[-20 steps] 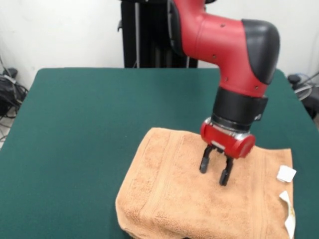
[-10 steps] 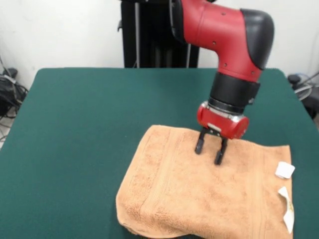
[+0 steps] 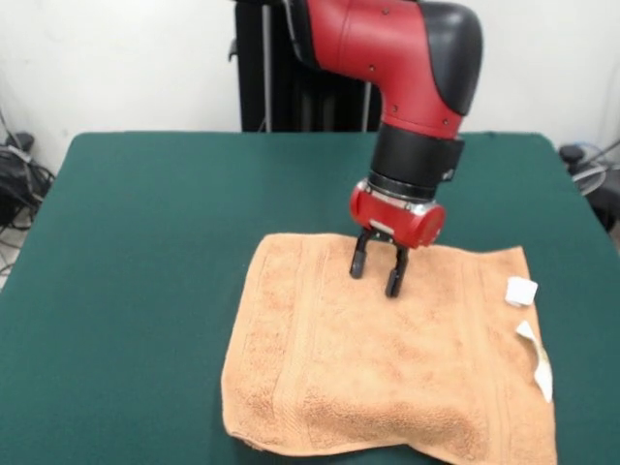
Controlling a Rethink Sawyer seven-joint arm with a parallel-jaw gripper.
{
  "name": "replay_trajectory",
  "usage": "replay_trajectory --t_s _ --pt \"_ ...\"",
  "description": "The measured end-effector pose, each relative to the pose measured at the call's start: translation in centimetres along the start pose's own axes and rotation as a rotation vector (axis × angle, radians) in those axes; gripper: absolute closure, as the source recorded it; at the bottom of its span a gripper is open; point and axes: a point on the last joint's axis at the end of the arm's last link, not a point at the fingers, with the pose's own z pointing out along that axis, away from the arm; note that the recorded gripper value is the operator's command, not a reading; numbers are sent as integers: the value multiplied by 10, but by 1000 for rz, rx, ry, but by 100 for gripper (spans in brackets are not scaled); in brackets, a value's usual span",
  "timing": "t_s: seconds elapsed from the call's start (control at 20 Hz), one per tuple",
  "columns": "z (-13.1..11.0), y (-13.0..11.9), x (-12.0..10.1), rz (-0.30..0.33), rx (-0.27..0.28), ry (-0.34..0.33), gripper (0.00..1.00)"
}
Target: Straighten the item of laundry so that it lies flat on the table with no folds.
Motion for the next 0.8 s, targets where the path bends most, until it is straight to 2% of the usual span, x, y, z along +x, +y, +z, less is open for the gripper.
replay_trajectory --t_s 0.35,0.8 --pt "-1 -5 2 -6 -38 -12 0" --pt "-5 -13 5 -2 -39 5 0"
